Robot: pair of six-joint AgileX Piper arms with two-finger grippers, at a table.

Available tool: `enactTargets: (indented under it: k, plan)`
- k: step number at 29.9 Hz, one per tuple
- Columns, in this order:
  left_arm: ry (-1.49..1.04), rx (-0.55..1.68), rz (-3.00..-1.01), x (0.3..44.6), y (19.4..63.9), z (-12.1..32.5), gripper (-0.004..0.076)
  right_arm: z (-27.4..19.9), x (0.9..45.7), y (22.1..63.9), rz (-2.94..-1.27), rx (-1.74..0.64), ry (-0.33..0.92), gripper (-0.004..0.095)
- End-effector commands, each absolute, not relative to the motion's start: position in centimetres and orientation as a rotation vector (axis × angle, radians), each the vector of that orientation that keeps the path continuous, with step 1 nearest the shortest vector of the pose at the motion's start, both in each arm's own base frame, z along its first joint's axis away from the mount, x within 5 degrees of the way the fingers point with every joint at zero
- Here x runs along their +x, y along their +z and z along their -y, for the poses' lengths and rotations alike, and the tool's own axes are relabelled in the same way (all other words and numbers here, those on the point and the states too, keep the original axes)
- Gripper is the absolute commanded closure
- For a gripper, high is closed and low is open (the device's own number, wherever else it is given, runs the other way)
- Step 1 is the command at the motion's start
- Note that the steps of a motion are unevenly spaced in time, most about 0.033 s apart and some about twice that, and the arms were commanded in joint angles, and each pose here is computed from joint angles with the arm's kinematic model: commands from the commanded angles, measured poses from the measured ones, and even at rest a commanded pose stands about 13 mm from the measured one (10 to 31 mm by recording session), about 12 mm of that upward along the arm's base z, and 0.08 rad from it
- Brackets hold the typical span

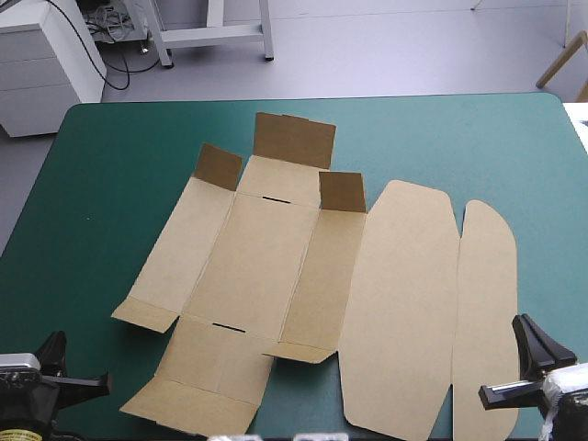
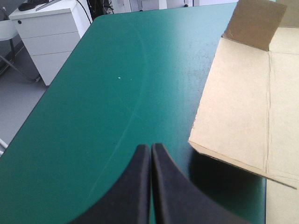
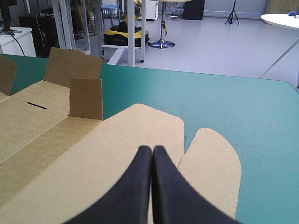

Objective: Fold the box

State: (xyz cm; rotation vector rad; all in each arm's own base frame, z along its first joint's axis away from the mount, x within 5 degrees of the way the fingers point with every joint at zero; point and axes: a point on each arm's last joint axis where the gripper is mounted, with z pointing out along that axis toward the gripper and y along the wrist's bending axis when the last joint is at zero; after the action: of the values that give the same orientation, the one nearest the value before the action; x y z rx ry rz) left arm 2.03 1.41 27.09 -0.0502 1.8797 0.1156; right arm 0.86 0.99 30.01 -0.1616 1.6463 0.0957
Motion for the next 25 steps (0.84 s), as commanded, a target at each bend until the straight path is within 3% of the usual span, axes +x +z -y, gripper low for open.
enactTargets:
  k: [1,16,19,25]
  plan:
    - [0.101,-0.045,-1.802,2.17,28.36,-1.30,0.0734,-0.85,0.20,31.41,-1.523,-0.154,0.087,0.0927]
    - [0.101,-0.045,-1.802,2.17,28.36,-1.30,0.0734,-0.96,0.19,31.42,-1.520,-0.171,0.088,0.0892]
    - [0.101,-0.045,-1.802,2.17,28.36,-1.30,0.0734,-1.05,0.17,31.43,-1.518,-0.185,0.090,0.0779]
    - [0.101,-0.045,-1.802,2.17,28.36,-1.30,0.0734,-1.05,0.17,31.43,-1.517,-0.185,0.090,0.0272]
